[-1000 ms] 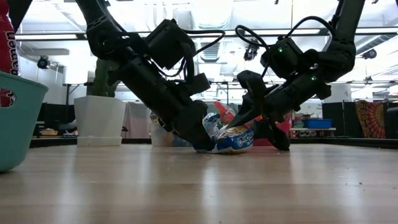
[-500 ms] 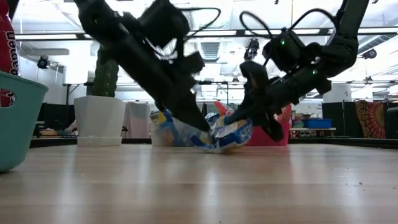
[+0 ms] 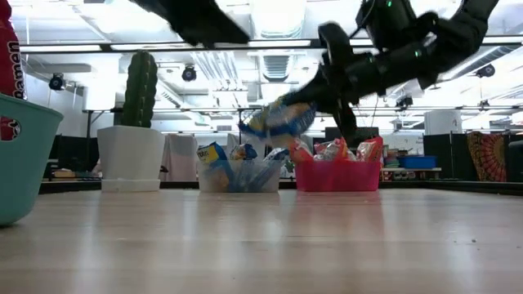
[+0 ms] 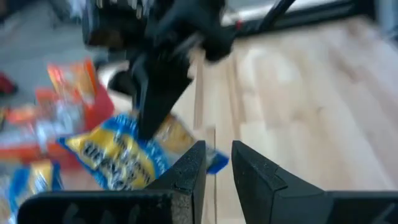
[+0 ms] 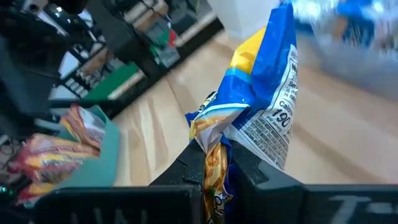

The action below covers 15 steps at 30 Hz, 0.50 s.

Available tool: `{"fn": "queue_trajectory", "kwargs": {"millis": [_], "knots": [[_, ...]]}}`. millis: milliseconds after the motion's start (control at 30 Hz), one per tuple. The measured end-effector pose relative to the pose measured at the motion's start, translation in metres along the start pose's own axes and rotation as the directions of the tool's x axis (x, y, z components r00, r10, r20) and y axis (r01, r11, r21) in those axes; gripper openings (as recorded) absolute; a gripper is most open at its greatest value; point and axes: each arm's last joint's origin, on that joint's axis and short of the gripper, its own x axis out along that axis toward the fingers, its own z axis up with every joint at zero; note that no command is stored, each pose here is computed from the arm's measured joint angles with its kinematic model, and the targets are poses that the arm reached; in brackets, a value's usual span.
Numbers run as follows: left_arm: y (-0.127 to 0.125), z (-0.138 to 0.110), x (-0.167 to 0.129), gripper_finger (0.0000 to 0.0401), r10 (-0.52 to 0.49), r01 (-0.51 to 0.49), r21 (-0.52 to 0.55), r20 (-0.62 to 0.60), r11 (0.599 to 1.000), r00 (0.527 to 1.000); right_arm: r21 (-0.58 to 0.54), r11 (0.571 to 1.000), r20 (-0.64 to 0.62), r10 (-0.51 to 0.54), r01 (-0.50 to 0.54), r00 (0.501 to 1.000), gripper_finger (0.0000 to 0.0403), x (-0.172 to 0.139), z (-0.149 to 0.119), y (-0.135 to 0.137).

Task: Sort Maruchan noodles
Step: Put the blue noodle pack into the white bin

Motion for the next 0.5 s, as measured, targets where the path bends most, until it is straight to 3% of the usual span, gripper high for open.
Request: {"fn": "queue_trajectory", "kwargs": {"millis": [133,300,500], "knots": [[-0.001,0.015,-0.036,0.0060,-0.032,0.026,0.056,0.116,0.998,0.993,-0.035,0.999,0.056,0.021,-0.019,0.998,0.0023,0.002,0.014,0.014],[0.002,0.014,-0.071,0.0060,-0.018,0.001,0.081,0.200,0.997,0.980,-0.043,0.999,0.110,0.037,-0.032,0.993,0.0023,0.009,0.034,0.027],[0.013,-0.003,-0.092,0.0060,0.126,-0.133,0.012,0.242,0.991,0.962,-0.092,0.987,0.167,-0.114,0.130,0.979,0.0023,0.018,0.061,0.037]]}}
